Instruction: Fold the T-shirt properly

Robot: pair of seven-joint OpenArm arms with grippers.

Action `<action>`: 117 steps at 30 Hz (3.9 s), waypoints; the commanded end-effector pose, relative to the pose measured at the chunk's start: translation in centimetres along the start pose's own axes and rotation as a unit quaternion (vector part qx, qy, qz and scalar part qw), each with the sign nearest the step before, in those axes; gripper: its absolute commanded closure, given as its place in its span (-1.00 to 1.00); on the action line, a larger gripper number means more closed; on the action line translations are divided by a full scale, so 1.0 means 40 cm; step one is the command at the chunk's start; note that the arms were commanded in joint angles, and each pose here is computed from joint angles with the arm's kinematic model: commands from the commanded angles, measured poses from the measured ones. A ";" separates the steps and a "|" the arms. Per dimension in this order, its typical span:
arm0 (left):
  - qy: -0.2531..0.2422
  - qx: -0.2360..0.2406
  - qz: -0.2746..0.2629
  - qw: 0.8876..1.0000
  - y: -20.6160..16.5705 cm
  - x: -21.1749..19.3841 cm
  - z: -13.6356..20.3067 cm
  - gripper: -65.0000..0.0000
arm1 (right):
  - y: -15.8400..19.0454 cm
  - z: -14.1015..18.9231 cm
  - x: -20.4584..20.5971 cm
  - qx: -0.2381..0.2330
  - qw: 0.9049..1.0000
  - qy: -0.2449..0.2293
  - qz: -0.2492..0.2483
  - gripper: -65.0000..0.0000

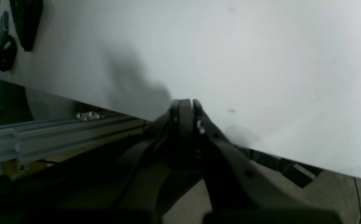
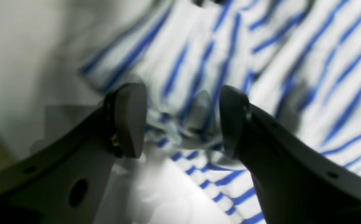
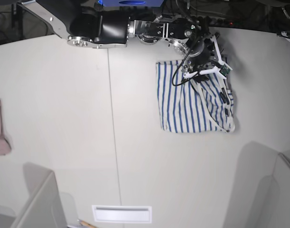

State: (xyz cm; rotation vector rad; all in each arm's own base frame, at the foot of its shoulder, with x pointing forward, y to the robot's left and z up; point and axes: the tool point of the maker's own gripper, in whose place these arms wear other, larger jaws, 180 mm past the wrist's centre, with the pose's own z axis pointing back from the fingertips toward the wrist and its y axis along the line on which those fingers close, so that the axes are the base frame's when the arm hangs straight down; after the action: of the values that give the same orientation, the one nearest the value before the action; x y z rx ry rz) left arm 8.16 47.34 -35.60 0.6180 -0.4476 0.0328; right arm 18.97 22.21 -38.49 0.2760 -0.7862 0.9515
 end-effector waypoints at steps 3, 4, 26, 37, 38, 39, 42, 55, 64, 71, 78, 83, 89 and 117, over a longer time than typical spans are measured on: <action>-0.039 -0.010 0.000 0.999 -0.022 0.059 0.021 1.00 | 0.006 0.048 0.125 0.011 0.996 -0.091 -0.002 -0.05; -0.055 -0.021 0.011 0.998 -0.040 0.079 0.033 1.00 | 0.004 0.059 0.127 0.014 0.995 -0.095 -0.003 -0.05; -0.150 -0.326 0.193 0.913 -0.363 0.403 0.187 -0.53 | -0.450 0.295 -0.237 -0.183 0.939 -0.038 -0.287 -0.05; -0.088 -0.407 0.224 0.881 -0.531 0.409 0.107 -1.00 | -0.438 0.302 -0.284 -0.189 0.932 -0.017 -0.308 -0.04; -0.081 -0.410 0.230 0.879 -0.538 0.406 0.096 -1.00 | -0.438 0.302 -0.284 -0.190 0.932 -0.017 -0.309 -0.04; -0.071 -0.419 0.229 0.876 -0.559 0.402 0.089 -1.00 | -0.438 0.303 -0.287 -0.190 0.932 -0.016 -0.309 -0.04; -0.048 -0.440 0.222 0.869 -0.611 0.392 0.078 -1.00 | -0.432 0.303 -0.290 -0.189 0.932 -0.014 -0.311 -0.04; 0.005 -0.443 0.150 0.884 -0.713 0.307 0.040 -0.61 | -0.397 0.306 -0.318 -0.181 0.929 0.002 -0.322 -0.04; 0.022 -0.394 0.097 0.914 -0.681 0.275 0.002 1.00 | -0.442 0.333 -0.380 -0.223 0.900 0.017 -0.374 -0.04; 0.022 -0.400 -0.082 0.912 -0.743 0.267 0.025 1.00 | -0.537 0.388 -0.457 -0.296 0.848 0.020 -0.439 0.09; -0.015 -0.404 -0.181 0.896 -0.787 0.354 0.047 1.00 | -0.605 0.413 -0.468 -0.300 0.854 0.002 -0.426 1.00; -0.056 -0.414 -0.244 0.875 -0.857 0.445 0.092 1.00 | -0.669 0.447 -0.522 -0.318 0.847 0.004 -0.426 1.00; -0.102 -0.420 -0.335 0.837 -0.943 0.517 0.162 1.00 | -0.707 0.499 -0.635 -0.338 0.829 0.023 -0.444 1.00; -0.258 -0.421 -0.602 0.628 -1.178 0.566 0.319 1.00 | -0.705 0.623 -0.792 -0.406 0.765 0.054 -0.497 1.00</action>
State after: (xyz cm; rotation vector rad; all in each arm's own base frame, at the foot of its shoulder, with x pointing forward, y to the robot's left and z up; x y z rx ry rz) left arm 31.70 -0.50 -42.85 -0.1345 -0.4769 -1.6016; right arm 18.78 -26.50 -41.12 -0.1320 -0.6889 -0.4287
